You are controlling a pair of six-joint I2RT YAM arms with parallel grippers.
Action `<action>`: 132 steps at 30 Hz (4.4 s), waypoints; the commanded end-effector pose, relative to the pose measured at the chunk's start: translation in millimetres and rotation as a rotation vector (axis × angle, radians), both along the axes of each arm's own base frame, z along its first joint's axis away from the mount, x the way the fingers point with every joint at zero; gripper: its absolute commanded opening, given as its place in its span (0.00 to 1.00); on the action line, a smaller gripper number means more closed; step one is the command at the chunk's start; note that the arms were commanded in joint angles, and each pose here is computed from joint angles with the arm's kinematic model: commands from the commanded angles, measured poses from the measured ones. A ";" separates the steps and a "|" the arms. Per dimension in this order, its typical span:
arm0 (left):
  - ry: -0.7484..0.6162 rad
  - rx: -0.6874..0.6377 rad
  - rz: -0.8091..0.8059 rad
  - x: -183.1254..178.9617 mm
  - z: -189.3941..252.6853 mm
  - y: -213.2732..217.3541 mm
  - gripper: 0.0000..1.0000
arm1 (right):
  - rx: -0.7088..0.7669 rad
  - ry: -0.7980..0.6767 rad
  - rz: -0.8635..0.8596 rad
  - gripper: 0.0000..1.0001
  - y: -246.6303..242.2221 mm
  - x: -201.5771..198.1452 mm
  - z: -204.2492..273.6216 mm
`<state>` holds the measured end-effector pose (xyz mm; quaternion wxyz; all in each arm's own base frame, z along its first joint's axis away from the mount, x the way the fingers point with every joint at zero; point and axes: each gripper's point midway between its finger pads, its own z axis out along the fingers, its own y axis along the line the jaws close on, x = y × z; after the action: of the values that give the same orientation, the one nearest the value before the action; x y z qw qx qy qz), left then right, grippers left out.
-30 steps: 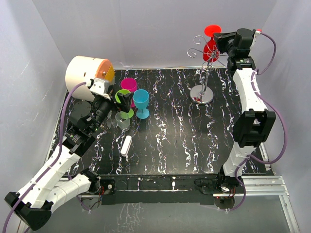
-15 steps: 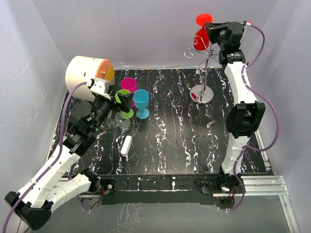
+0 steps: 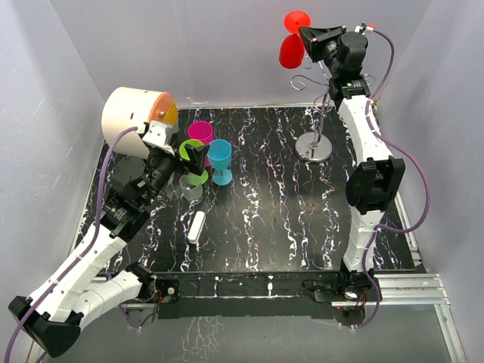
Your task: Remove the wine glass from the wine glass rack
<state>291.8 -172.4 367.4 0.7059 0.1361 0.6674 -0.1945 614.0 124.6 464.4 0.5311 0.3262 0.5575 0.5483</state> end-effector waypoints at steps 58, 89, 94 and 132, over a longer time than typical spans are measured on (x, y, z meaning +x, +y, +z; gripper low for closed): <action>0.328 -0.887 -1.009 -110.5 98.9 -101.0 0.98 | 0.035 -0.493 0.950 0.00 67.3 -473.2 58.5; 0.346 -1.079 -1.355 -139.3 106.4 -88.5 0.09 | 0.096 -0.454 0.946 0.08 69.3 -445.4 35.0; 0.356 -1.075 -1.343 -139.5 102.8 -88.6 0.00 | 0.069 -0.442 0.897 0.35 70.4 -435.2 20.0; 1.056 0.088 0.002 -80.4 -150.6 -58.9 0.00 | -0.978 0.053 0.008 0.98 -48.7 -348.0 -115.5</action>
<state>208.1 -251.4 235.9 0.2651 0.0212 0.9034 -0.3364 266.6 81.5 320.0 0.5686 0.0611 0.7865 0.2330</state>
